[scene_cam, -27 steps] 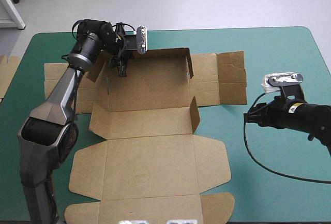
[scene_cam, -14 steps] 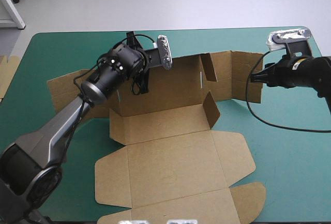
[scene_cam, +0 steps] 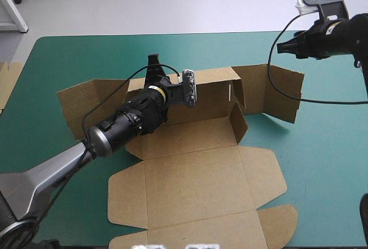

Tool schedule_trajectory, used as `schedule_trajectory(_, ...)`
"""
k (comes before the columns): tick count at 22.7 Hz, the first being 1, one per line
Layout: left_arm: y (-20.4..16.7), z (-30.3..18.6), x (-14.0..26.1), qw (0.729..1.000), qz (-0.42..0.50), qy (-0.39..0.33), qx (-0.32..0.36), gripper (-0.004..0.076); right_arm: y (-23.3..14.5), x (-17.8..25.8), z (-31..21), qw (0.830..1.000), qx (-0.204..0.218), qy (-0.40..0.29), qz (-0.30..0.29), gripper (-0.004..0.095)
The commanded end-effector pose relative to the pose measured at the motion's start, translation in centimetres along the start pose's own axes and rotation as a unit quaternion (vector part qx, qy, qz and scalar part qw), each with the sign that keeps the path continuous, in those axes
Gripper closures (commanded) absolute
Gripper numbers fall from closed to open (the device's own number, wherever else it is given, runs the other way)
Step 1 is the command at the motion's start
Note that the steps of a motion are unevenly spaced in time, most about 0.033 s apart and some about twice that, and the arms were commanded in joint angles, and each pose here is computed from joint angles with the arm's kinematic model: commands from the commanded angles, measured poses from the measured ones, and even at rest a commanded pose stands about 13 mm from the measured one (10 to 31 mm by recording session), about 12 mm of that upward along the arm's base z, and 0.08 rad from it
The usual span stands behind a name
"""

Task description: Fold the box

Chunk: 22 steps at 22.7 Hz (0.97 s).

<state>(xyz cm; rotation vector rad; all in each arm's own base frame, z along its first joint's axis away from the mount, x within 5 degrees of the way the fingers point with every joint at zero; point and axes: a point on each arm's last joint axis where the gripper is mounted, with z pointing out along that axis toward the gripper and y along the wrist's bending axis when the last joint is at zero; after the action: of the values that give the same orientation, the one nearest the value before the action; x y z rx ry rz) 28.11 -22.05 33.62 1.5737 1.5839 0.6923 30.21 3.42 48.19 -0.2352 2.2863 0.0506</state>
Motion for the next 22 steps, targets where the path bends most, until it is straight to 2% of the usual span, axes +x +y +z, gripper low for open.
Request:
schedule_trajectory(1, 0.6, -1.5, -0.1, 0.999, -0.024, -0.018, -0.039, 0.0734, -0.8, -1.9, -0.2, 0.999, 0.006, -0.033, -0.002, 0.049)
schedule_trajectory(4, 0.3, -1.8, -0.7, 0.998, -0.025, -0.025, -0.047, 0.0734, -1.3, -3.1, 2.1, 1.0, -0.011, -0.025, 0.011, 0.049)
schedule_trajectory(8, -0.2, -2.1, -1.4, 0.998, -0.027, -0.035, -0.048, 0.0734, -2.4, -3.8, 6.2, 0.998, -0.059, -0.014, 0.035, 0.049)
schedule_trajectory(14, 0.1, -2.2, -1.7, 0.995, 0.004, -0.027, -0.094, 0.0734, -3.2, -2.0, 14.9, 0.99, -0.118, 0.067, 0.047, 0.0513)
schedule_trajectory(20, -0.1, -1.8, -1.8, 0.995, 0.01, -0.03, -0.098, 0.0734, -2.9, -0.7, 16.5, 0.984, -0.139, 0.098, 0.048, 0.0562)
schedule_trajectory(22, -0.6, -1.4, -1.6, 0.994, 0.004, -0.027, -0.101, 0.0734, -2.4, 0.4, 16.7, 0.979, -0.161, 0.115, 0.055, 0.0562)
